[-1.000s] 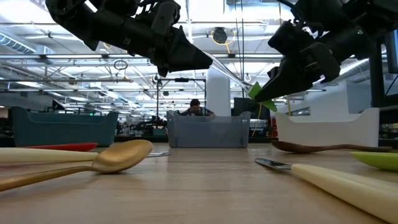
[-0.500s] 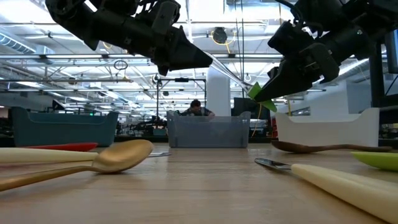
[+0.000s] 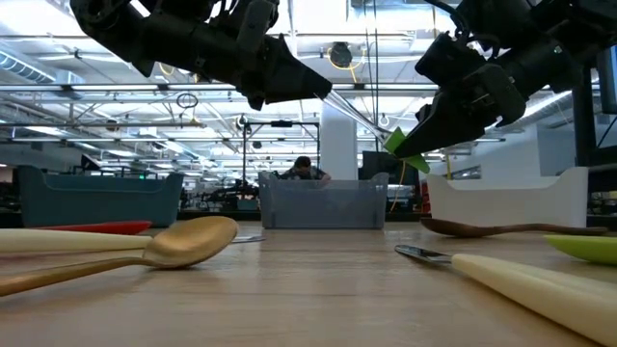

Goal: Pick & Place Kitchen Items
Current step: Put the left green spatula into the blue bin

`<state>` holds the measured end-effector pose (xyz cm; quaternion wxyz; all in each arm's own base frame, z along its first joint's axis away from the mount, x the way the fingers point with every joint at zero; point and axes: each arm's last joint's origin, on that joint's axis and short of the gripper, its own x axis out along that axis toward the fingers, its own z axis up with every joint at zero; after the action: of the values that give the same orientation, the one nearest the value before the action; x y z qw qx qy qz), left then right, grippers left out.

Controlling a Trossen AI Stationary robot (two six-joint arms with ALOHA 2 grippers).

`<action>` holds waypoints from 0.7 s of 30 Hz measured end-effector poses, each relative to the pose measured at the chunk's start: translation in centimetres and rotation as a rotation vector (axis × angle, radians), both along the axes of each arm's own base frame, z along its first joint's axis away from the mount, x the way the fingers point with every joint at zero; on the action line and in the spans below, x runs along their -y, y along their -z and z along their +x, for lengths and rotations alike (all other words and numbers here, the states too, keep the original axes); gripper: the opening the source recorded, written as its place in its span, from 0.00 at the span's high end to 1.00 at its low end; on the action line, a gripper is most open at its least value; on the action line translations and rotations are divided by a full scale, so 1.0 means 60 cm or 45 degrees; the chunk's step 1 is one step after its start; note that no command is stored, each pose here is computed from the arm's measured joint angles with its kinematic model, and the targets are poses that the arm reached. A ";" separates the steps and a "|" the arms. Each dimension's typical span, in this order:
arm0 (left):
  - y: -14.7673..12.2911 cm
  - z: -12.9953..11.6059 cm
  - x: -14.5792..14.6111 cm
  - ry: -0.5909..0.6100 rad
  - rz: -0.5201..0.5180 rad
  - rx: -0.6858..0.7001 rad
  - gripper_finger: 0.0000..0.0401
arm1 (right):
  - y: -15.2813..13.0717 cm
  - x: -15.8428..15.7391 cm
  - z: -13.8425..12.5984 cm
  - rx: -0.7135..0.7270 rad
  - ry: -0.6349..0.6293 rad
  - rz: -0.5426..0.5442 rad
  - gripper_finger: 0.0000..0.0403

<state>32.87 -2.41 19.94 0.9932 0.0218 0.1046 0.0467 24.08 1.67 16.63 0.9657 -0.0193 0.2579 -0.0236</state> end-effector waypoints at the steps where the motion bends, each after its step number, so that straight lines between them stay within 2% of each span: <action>1: 0.000 0.000 0.000 0.001 0.003 0.000 0.87 | 0.000 0.000 0.000 0.000 0.000 0.000 0.90; 3: 0.000 0.000 0.000 0.003 0.002 0.000 0.95 | 0.000 0.000 0.000 -0.001 0.000 -0.001 0.90; 5: 0.000 0.000 0.001 0.004 -0.012 0.001 0.97 | 0.000 0.000 0.000 -0.002 0.000 -0.003 0.90; 9: 0.000 0.000 -0.001 -0.038 -0.052 0.007 0.96 | 0.000 0.001 0.000 0.001 0.029 0.022 0.85; 15: -0.001 -0.002 0.003 -0.077 -0.155 0.012 0.98 | 0.000 0.001 0.000 0.003 0.025 0.022 0.71; 21: -0.038 -0.032 0.015 -0.202 -0.236 -0.001 0.98 | -0.001 0.000 0.000 0.006 0.021 0.024 0.60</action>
<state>30.95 -3.32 22.20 0.9841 -0.0783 0.1100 0.1152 24.09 1.66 16.67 0.9662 -0.0080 0.2561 -0.0291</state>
